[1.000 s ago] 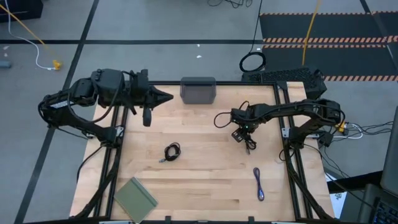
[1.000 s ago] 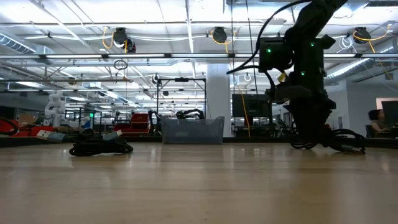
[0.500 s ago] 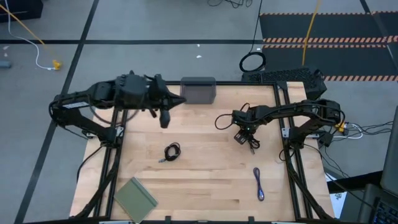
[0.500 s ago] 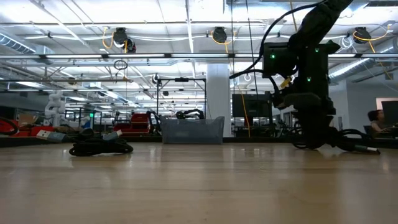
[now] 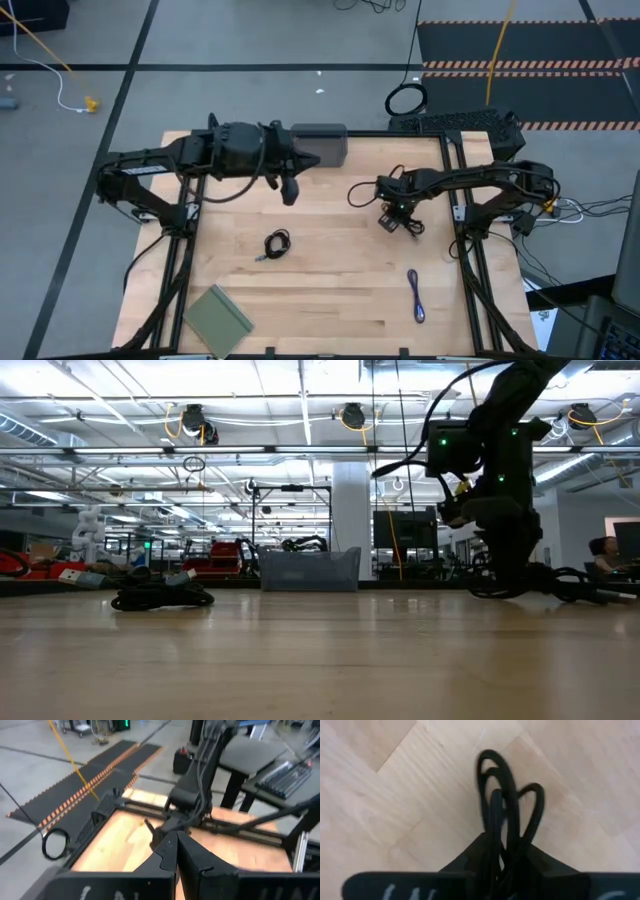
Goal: Pick and place USB-C Cables
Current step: Put the right black USB cable into the black bin
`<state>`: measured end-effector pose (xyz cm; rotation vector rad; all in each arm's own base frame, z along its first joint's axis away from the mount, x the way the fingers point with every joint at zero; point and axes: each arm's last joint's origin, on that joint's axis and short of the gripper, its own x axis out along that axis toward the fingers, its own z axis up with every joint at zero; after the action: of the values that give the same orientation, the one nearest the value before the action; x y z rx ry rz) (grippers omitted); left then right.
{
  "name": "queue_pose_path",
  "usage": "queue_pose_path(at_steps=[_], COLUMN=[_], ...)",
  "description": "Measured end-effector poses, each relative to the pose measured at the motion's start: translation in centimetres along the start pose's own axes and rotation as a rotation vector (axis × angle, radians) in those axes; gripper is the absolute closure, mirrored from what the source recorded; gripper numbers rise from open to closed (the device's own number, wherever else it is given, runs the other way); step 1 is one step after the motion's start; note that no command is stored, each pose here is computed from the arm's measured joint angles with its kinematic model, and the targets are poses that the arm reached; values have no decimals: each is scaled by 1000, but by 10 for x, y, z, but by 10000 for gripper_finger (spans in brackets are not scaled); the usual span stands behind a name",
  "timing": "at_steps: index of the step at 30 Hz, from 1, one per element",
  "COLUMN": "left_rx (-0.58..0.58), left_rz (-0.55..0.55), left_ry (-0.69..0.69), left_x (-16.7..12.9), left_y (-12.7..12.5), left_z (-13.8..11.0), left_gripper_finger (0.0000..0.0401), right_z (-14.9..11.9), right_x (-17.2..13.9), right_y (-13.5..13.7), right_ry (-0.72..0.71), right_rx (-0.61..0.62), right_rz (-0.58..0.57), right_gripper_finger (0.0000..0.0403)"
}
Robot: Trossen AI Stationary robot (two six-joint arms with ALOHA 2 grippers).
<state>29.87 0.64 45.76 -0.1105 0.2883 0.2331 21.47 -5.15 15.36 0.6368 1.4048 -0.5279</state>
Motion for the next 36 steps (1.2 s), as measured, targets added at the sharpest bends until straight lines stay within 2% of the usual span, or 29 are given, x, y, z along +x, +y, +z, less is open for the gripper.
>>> queue_pose_path(at_steps=[10, 20, 32, 36], left_rx=[17, 12, 24, 26], left_rz=[4, 31, 44, 44], left_ry=[10, 9, 9, 9], left_x=[2, 4, 4, 4], left_y=[1, 9, 13, 13], left_z=[-1, 0, 0, 0], left_gripper_finger=[396, 395, 396, 396], right_z=[-4, -14, -36, -39], right_x=[-18, -39, -66, -82], right_y=[-1, -3, -8, -8], right_ry=[-71, -101, -25, -52], right_rx=[-8, -7, 152, 189], right_rz=[39, 141, 336, 396], right_gripper_finger=[384, 390, 390, 390])
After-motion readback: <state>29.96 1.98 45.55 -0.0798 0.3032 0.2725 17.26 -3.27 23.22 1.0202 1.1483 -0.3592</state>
